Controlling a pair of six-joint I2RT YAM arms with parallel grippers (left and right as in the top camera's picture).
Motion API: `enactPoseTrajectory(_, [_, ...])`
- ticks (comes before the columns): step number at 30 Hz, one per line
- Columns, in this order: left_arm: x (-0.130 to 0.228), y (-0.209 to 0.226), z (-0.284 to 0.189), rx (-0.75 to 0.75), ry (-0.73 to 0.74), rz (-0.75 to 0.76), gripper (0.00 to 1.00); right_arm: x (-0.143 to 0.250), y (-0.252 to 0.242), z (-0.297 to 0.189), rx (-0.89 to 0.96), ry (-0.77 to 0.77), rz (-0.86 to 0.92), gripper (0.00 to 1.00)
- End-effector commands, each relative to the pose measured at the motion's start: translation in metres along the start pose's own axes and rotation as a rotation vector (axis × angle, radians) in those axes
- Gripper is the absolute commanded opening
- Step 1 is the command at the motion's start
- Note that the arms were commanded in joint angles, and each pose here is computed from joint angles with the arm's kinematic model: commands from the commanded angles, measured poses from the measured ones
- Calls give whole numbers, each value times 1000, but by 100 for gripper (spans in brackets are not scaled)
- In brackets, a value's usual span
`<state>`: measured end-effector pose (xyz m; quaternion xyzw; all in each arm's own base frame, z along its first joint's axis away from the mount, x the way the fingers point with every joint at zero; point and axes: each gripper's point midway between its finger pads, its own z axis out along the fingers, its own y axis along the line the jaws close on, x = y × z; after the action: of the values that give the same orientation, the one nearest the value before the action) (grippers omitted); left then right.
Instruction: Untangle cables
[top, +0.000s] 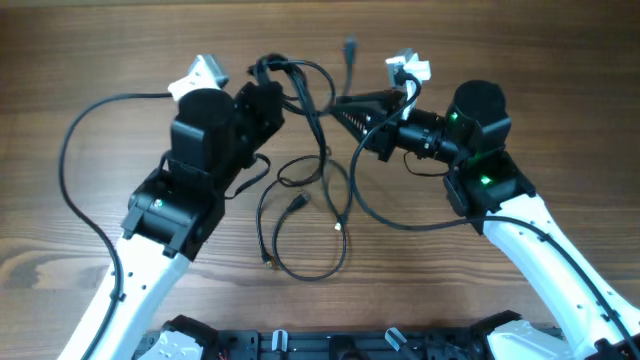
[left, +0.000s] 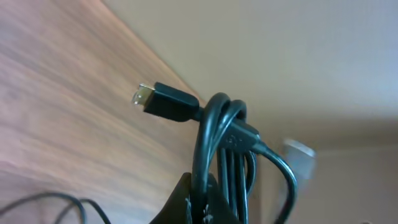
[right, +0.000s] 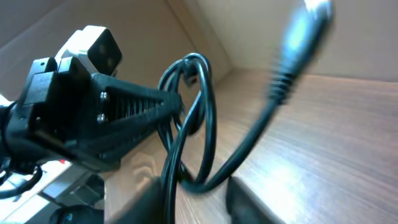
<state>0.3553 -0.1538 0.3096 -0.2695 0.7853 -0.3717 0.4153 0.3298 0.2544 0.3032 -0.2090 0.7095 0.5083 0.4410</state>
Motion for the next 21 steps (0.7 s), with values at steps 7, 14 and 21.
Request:
enactPoseTrajectory(7, [9, -1, -2, 34, 73, 460, 4, -12, -17, -2, 102, -64, -12, 59])
enactPoseTrajectory(14, [20, -8, -4, 91, 123, 536, 4, -19, -5, -1, 48, -78, -139, 66])
enactPoseTrajectory(21, [34, -30, -9, 227, 181, 570, 4, -5, 18, -1, -95, -11, -237, 73])
